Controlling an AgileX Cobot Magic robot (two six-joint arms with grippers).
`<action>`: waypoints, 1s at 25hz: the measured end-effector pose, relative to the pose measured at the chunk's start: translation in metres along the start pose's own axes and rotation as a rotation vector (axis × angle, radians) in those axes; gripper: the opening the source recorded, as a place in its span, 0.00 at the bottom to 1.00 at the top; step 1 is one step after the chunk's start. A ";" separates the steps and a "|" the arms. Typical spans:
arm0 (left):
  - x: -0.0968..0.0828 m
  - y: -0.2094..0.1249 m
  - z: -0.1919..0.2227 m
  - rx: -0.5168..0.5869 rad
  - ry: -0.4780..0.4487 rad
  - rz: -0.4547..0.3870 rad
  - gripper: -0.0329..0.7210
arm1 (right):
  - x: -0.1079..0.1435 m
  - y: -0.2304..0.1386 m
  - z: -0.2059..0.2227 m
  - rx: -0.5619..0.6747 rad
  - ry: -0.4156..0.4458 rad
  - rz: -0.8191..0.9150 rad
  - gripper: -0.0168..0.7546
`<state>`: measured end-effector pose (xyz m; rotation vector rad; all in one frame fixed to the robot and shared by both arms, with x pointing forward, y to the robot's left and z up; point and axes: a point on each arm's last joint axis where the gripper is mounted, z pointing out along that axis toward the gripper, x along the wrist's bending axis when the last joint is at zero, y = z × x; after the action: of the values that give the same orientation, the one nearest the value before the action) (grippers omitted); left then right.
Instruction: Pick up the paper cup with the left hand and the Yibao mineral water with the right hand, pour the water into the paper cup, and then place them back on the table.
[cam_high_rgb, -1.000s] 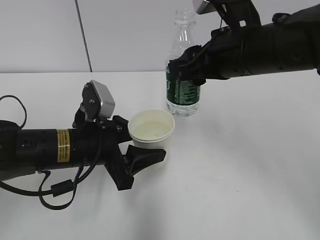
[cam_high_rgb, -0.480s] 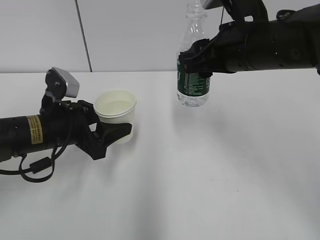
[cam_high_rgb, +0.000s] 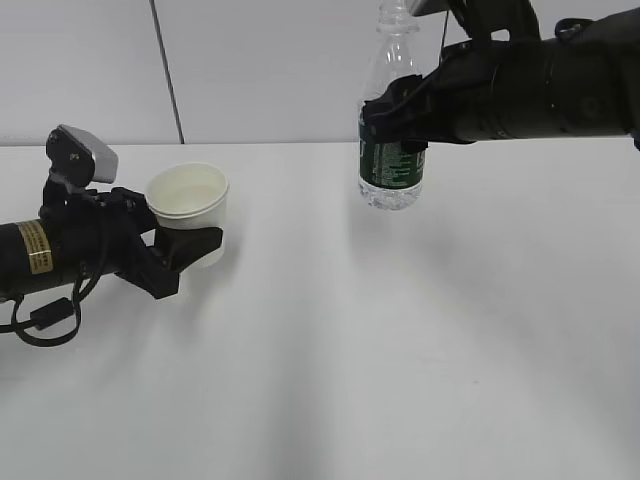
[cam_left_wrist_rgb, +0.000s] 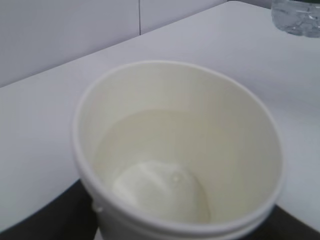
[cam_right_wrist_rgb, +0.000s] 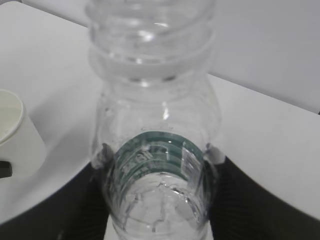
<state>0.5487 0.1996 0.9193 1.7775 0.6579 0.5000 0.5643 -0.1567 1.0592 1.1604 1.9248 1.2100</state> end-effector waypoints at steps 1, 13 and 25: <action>0.002 -0.001 0.000 -0.002 0.013 -0.002 0.62 | 0.000 0.000 0.000 0.000 -0.001 0.000 0.57; 0.010 -0.019 0.007 0.006 0.091 -0.050 0.62 | -0.001 0.000 0.000 -0.003 -0.011 0.002 0.57; 0.011 -0.041 0.015 -0.029 0.092 -0.098 0.62 | -0.003 -0.005 0.006 0.014 -0.027 0.003 0.57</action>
<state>0.5596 0.2050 0.8759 1.6941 0.7941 0.5243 0.5685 -0.1577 1.0526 1.1806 1.9152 1.1786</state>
